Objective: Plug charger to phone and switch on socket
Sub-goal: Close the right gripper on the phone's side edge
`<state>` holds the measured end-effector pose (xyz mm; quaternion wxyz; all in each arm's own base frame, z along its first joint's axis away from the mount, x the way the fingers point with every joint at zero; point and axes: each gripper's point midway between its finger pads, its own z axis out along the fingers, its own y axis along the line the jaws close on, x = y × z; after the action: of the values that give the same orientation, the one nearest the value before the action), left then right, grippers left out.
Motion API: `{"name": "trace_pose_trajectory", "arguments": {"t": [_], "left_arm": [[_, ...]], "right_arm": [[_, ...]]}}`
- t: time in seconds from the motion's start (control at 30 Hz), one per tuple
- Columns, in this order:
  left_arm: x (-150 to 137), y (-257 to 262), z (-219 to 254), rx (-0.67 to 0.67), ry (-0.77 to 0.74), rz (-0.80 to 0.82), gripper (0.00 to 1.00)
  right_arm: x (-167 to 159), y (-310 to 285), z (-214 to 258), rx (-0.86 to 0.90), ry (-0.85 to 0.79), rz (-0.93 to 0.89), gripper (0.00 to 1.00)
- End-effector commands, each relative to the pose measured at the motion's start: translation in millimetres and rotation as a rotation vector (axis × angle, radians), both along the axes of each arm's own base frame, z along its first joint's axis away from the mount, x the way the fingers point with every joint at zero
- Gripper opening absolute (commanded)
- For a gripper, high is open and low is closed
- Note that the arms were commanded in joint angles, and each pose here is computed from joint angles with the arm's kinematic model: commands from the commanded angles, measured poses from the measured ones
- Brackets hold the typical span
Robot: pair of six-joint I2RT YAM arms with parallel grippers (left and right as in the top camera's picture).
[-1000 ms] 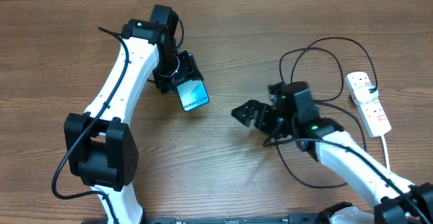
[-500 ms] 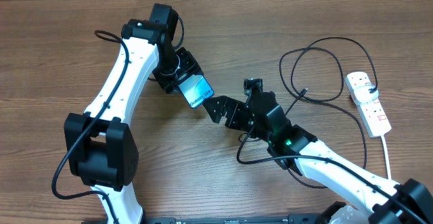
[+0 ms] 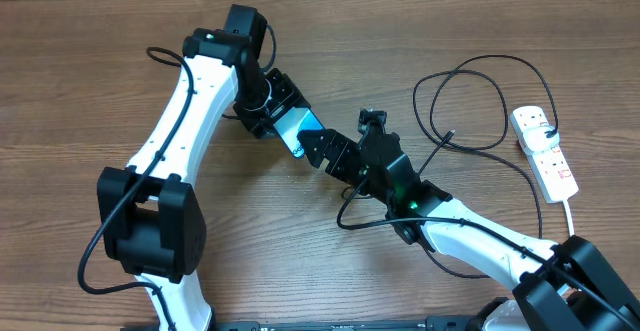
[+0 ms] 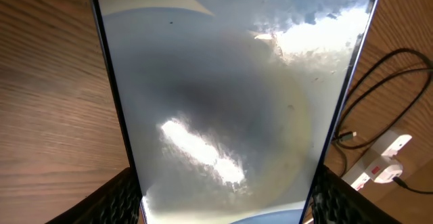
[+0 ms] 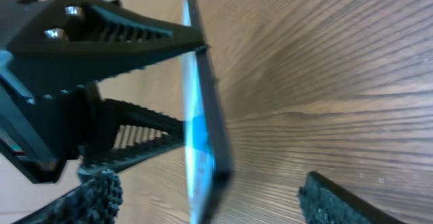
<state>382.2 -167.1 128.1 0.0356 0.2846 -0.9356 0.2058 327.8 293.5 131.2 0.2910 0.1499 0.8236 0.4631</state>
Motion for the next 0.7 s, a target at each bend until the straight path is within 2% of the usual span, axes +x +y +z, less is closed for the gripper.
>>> {"name": "trace_pose_trajectory", "arguments": {"t": [0.0, 0.27, 0.47, 0.67], "left_arm": [[1, -20, 9, -0.044, -0.006, 0.002, 0.37], [-5, -36, 10, -0.048, -0.014, -0.038, 0.38], [-7, -41, 10, -0.048, -0.014, -0.050, 0.38], [-9, -44, 10, -0.048, -0.014, -0.059, 0.38]], "right_arm": [[6, 3, 4, 0.016, -0.008, -0.021, 0.81], [14, -4, 3, -0.001, -0.024, -0.075, 0.59], [19, -9, 4, -0.011, -0.038, -0.114, 0.51], [19, -9, 4, -0.010, -0.039, -0.114, 0.37]]}}
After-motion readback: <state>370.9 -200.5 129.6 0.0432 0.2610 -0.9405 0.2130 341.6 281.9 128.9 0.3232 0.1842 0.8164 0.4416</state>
